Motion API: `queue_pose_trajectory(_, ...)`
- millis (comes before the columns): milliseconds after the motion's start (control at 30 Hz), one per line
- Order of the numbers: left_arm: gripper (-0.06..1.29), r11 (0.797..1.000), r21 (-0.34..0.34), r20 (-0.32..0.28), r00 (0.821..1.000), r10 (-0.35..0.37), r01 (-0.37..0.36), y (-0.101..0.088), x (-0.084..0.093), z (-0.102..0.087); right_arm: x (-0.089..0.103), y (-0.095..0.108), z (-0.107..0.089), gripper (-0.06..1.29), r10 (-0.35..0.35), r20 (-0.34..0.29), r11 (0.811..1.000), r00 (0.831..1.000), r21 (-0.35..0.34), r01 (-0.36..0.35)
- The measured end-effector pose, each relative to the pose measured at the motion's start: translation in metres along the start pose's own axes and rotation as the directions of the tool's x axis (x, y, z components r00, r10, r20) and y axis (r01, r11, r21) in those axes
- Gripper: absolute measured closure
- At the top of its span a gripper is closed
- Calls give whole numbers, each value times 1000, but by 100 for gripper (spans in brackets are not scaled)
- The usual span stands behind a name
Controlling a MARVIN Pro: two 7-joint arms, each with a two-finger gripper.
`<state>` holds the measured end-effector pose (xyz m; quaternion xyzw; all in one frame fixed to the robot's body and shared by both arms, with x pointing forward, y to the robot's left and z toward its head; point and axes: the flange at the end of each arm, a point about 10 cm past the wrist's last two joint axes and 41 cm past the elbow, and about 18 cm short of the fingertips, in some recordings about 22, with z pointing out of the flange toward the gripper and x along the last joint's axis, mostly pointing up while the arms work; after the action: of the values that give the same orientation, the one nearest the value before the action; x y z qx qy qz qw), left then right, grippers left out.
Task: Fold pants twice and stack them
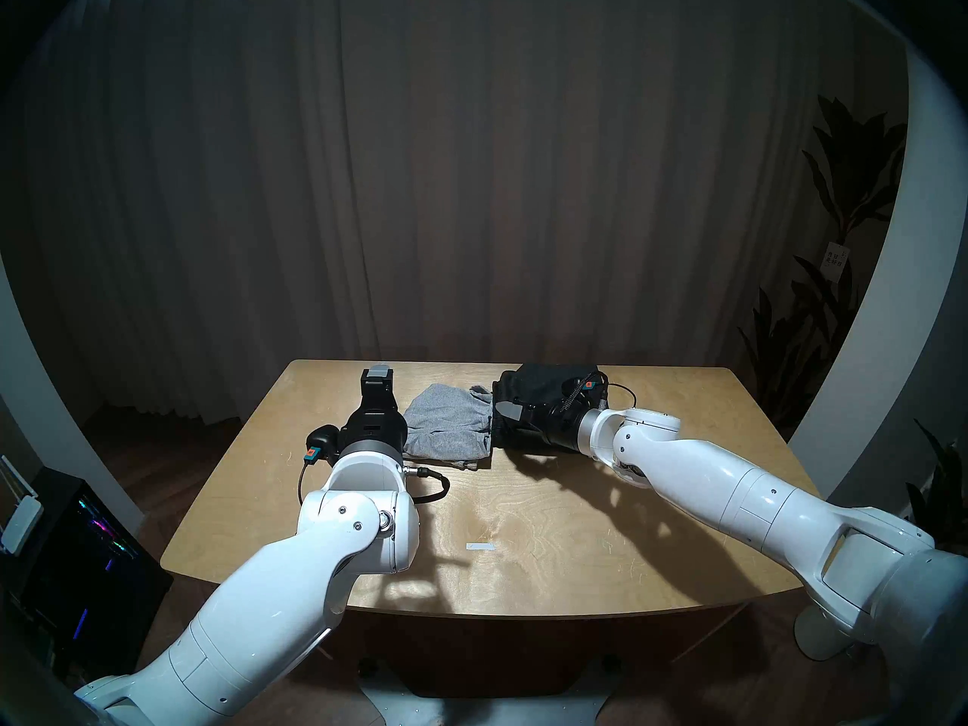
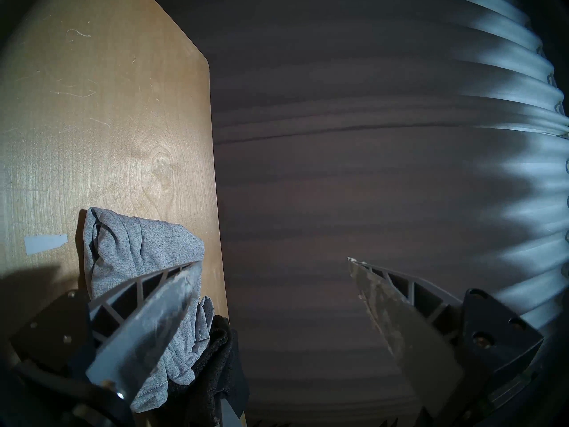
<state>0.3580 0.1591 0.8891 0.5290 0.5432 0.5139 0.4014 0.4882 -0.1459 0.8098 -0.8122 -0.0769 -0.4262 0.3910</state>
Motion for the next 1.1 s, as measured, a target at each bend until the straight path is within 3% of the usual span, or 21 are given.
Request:
queue_pose_trajectory(367,3,1000,-2,-10,1000,-4,4,-6,3,-10,-17,-11,-5,2,-51,70,998,996,34,49)
queue_pose_trajectory(700,3,1000,-14,-6,1000,-2,2,-5,4,-13,-17,-25,-15,2,-86,58,994,995,76,82)
queue_pose_trajectory(933,3,1000,-9,41,999,21,-21,-6,-1,-12,-24,-41,-29,3,-41,43,992,998,124,35)
queue_pose_trajectory(1100,3,999,5,90,995,36,-37,-9,-10,-12,-17,-42,-45,3,41,-43,993,998,112,-36)
